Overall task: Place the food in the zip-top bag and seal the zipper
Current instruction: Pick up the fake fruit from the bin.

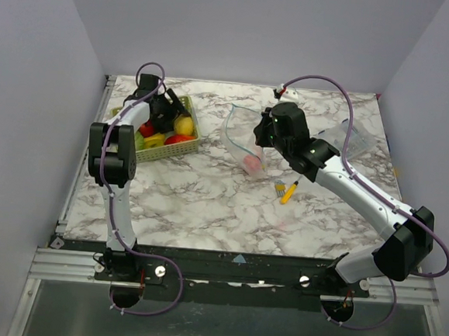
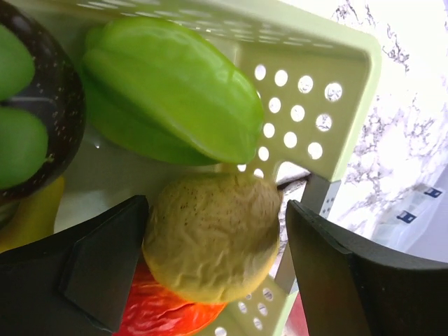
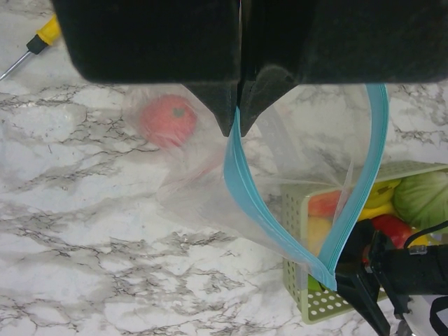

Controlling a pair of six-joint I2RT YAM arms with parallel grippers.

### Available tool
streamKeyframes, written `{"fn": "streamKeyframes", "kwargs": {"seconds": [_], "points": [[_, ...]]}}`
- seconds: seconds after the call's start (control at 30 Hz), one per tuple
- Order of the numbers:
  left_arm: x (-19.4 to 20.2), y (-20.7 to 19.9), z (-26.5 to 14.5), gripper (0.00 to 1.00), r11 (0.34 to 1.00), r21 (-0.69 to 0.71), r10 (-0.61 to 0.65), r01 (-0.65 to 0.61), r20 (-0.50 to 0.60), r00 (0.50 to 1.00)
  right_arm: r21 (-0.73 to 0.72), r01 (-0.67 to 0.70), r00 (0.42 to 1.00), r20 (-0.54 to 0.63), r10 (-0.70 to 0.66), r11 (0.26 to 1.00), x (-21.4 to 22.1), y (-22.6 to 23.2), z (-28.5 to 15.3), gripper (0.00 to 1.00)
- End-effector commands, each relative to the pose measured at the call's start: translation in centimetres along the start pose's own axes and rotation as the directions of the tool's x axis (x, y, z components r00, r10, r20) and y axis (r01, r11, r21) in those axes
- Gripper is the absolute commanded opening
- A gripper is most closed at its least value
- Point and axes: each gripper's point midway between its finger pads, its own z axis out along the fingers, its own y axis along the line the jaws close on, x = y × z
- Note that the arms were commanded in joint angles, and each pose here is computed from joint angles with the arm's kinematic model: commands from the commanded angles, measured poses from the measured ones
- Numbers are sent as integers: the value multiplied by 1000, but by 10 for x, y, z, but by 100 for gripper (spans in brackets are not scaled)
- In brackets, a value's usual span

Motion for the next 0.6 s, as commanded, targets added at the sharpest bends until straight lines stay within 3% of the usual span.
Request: {"fn": "streamKeyframes", "kwargs": {"seconds": [0.0,0.3,0.47,0.57], "points": [[14,-13,7,80,993,44,-101,106,-105,989,-22,-19,1000,13,20,1000,-4,3,-2,0],[35,-9,-1,77,995,41,-83,88,-111,990,-6,-19,1000,20,19,1000,-6,-1,-5,0],[28,-12,-17,48,999,26,-43,44,-66,997,-12,-24,1000,14,25,1000,-4,1,-4,0],[19,-20,-37,40,1000,15,-15,16,-23,1000,-14,-27,1000,16,27,1000,-6,2,-5,0]]}}
